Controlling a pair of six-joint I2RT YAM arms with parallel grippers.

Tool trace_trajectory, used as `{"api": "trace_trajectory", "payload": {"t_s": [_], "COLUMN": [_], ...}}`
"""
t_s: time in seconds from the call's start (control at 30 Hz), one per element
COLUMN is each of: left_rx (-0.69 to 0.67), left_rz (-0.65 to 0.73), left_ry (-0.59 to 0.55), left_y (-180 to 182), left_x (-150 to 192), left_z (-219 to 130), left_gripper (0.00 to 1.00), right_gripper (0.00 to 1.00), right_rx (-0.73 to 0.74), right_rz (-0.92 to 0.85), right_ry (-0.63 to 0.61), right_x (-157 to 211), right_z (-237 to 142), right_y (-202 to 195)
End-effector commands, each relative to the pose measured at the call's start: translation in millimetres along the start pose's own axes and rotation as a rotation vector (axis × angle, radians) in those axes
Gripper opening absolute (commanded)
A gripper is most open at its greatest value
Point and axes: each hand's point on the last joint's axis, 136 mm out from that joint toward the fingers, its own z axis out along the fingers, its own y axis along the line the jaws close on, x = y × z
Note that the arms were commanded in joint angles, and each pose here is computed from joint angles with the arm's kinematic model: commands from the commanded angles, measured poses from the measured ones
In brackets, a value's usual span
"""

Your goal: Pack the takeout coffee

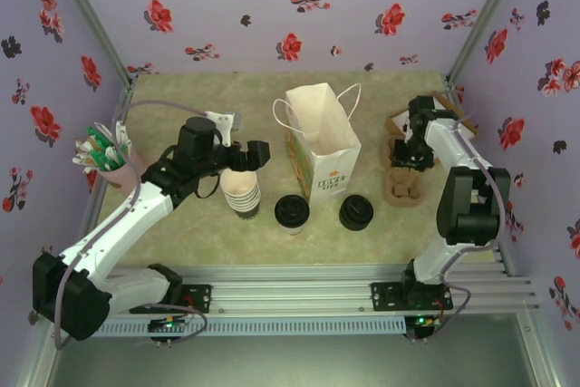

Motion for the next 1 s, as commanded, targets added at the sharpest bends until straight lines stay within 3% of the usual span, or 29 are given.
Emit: {"api": "trace_trajectory", "payload": {"t_s": [0.0, 0.27, 0.47, 0.67, 0.97], "left_rx": [0.031, 0.031, -0.026, -0.117, -0.177], "left_rz": [0.038, 0.071, 0.08, 0.017, -0.147], "left_ry": [-0.045, -0.051, -0.05, -0.032, -0.027], "left_y": [-16, -27, -19, 7, 49], "left_x": [-16, -18, -25, -42, -85], "left_z": [-13, -18, -19, -13, 24], "left_gripper": [0.99, 0.99, 0.99, 0.99, 0.96], "right_gripper": [0.36, 0.36, 0.36, 0.36, 0.35], "right_rx": [0.009, 0.0, -0.018, -0.101, -0.408], "right_rz": [0.024, 0.041, 0.063, 0.085, 0.003], "right_ry": [-0.004, -0.019, -0.092, -0.225, -0.455], "right_x": [8, 9, 6, 4, 12], "right_z": [-12, -19, -48, -105, -221], "right_y": [-2, -1, 1, 11, 66]}}
